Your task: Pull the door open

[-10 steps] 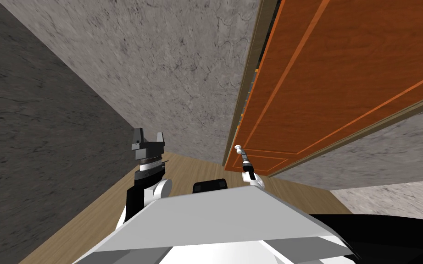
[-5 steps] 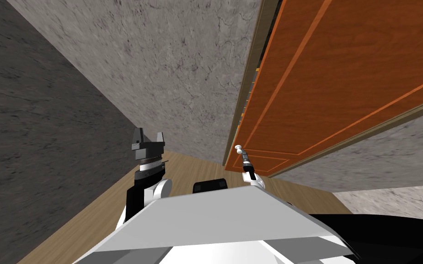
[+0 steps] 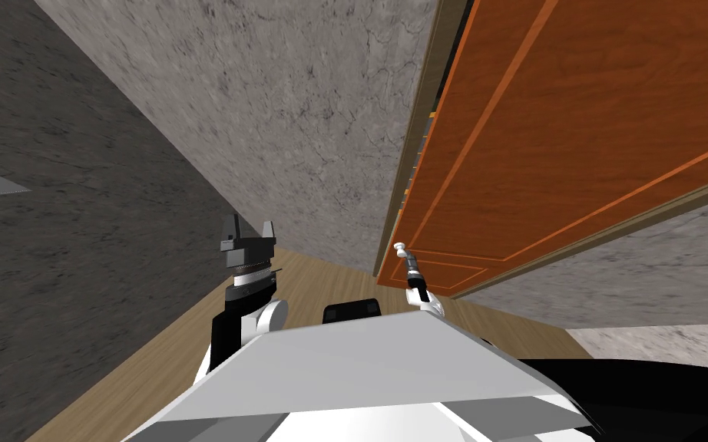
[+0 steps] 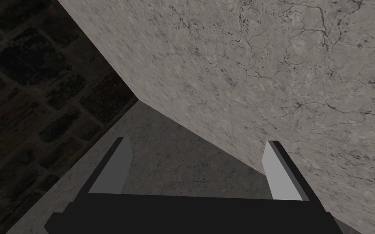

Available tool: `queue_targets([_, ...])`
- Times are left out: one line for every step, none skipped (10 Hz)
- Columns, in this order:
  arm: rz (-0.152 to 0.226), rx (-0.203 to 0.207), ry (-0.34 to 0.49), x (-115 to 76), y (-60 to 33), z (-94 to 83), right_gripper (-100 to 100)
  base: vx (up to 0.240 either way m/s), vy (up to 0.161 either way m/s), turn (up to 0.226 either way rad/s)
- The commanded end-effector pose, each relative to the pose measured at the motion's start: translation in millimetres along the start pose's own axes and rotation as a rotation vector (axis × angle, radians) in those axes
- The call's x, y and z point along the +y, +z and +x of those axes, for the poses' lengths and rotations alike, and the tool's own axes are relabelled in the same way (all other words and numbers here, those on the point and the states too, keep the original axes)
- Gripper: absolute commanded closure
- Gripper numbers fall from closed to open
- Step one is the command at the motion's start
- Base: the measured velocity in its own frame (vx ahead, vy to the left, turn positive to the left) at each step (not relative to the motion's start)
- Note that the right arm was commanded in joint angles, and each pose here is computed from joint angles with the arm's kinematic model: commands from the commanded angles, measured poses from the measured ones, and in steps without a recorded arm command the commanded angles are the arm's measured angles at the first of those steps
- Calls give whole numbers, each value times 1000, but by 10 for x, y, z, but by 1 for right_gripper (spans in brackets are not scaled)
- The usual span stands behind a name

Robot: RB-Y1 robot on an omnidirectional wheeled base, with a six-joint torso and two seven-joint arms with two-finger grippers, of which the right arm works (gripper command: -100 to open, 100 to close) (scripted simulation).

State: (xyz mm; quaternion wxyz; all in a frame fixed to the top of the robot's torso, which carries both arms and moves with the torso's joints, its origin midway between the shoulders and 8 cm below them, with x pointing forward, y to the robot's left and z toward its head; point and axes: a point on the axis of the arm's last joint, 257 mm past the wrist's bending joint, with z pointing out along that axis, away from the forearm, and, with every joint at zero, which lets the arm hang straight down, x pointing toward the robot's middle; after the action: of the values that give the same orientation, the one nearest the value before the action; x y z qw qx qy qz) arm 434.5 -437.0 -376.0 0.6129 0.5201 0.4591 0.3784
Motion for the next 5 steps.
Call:
queue_targets([-13, 22, 47, 52, 14, 180, 100, -24, -3, 18])
queue_targets([-12, 17, 96, 49, 10, 161, 100, -33, -11, 75])
queue_targets([-12, 17, 97, 49, 10, 161, 100, -28, -15, 34])
queue_targets([-12, 17, 97, 49, 10, 161, 100, -13, -12, 5])
queue_targets([-3, 17, 97, 11, -9, 162, 100, 0, 0, 0])
